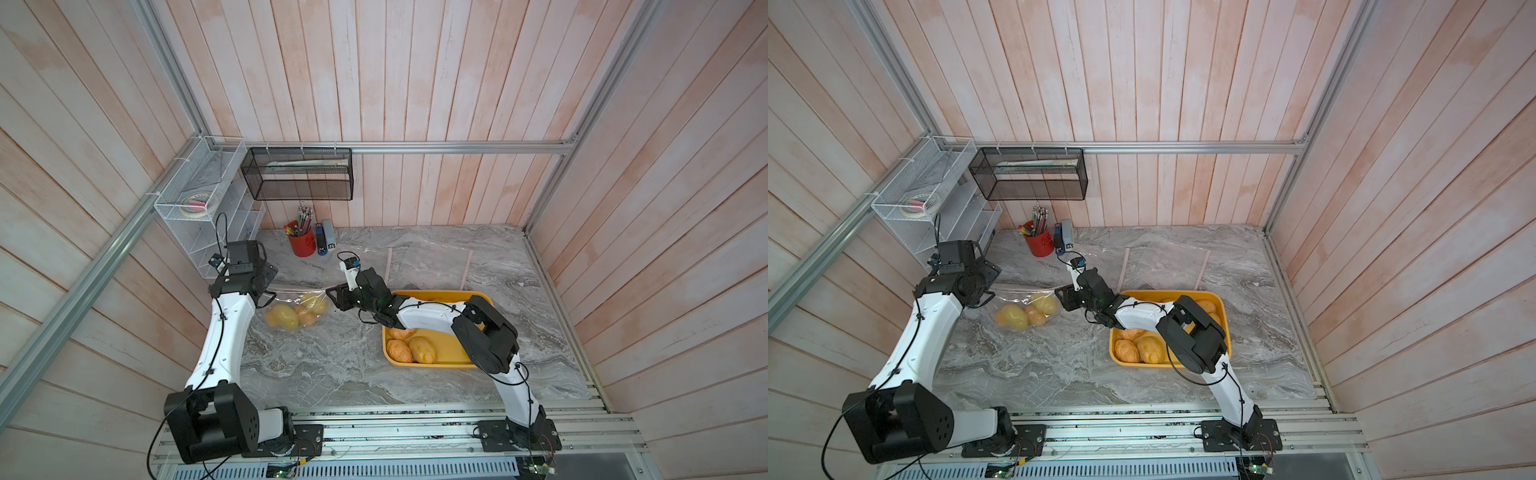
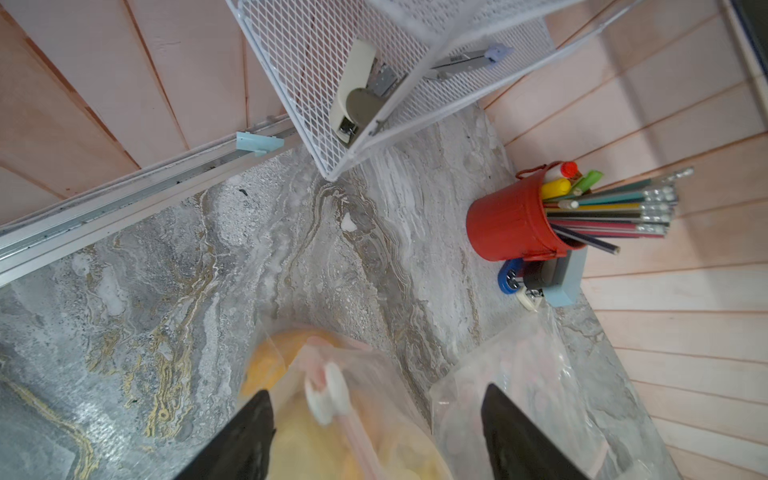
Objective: Put the potatoes into a zipper bag and zip it
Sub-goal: Place the zipper food storage bag at the center of the board, then pick up the zipper food storage bag at the center of the board.
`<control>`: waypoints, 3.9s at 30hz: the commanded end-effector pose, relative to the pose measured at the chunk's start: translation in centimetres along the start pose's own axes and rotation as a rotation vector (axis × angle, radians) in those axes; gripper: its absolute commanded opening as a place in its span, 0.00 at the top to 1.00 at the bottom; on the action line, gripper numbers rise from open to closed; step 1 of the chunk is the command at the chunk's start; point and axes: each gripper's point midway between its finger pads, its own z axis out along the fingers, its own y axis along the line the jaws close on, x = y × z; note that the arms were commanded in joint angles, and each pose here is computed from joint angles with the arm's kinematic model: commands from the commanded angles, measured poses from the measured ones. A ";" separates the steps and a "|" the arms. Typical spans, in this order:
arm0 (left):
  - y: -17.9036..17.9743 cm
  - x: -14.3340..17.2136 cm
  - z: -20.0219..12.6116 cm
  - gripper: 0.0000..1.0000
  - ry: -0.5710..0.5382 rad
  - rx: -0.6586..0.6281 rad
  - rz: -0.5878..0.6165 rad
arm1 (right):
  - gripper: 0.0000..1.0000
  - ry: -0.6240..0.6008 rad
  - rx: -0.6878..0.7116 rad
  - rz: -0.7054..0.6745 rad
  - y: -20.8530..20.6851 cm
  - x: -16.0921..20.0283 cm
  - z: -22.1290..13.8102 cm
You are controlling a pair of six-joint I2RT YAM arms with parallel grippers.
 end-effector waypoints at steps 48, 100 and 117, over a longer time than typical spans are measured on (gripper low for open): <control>-11.7 8.3 -4.3 0.19 0.026 0.336 0.372 | 0.41 0.194 0.321 0.174 -27.2 -5.4 -1.9; -16.9 19.2 -12.4 0.26 0.033 0.822 0.636 | 1.00 -0.124 -0.098 0.316 -6.3 -12.0 -16.6; -17.1 25.0 -11.5 0.25 0.028 0.791 0.795 | 1.00 -0.145 -0.119 0.389 -2.1 -11.0 -16.5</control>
